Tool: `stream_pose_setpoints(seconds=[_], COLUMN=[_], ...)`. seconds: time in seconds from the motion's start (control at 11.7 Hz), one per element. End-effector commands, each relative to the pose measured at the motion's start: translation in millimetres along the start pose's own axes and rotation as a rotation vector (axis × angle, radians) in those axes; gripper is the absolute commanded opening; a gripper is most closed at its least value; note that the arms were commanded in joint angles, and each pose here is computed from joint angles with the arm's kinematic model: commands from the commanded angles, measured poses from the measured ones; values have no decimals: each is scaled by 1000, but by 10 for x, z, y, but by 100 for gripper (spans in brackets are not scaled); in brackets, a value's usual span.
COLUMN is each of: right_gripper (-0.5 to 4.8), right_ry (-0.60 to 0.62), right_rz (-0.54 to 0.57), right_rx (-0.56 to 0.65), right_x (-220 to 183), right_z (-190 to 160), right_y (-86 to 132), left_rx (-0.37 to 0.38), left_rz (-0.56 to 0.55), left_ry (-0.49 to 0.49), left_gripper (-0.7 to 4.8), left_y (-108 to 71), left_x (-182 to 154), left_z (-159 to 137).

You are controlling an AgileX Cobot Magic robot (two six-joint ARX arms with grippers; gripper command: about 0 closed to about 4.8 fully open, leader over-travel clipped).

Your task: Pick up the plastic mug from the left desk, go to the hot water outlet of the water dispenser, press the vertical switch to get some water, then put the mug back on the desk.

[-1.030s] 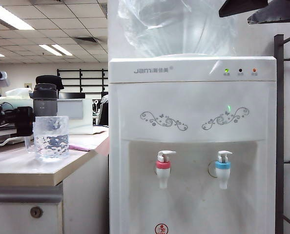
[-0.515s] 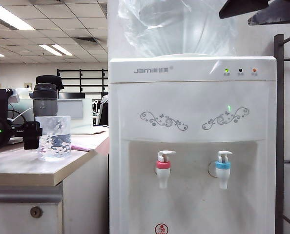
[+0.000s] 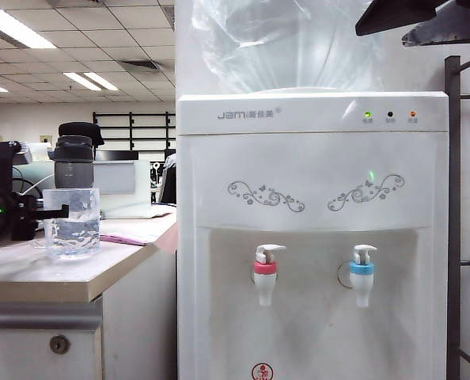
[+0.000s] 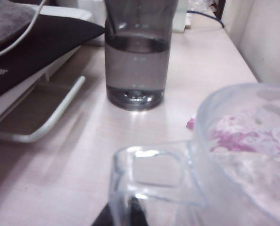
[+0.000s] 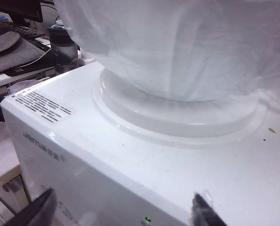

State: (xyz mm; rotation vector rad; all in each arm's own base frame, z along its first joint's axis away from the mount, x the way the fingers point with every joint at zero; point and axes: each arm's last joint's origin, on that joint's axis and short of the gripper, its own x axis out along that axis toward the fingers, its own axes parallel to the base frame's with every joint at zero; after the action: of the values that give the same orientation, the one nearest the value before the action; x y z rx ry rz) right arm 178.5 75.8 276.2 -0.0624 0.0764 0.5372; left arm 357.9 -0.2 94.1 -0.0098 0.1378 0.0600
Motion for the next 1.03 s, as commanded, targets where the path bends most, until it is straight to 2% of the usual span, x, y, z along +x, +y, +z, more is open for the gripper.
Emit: stream_pose_setpoints(seconds=[0.09,1.03], right_gripper=[373,373], right_ry=[-23,-13], right_rz=[-2,-2], right_rx=[-6,-5], right_x=[-3,-4], right_z=[34,25], right_y=[0,0], left_rx=[7,8], left_rz=[-2,-12], left_ry=[-3,14], left_gripper=[-6,-5], left_y=[-1,-27], left_x=[-2,-8], left_z=[8,-12])
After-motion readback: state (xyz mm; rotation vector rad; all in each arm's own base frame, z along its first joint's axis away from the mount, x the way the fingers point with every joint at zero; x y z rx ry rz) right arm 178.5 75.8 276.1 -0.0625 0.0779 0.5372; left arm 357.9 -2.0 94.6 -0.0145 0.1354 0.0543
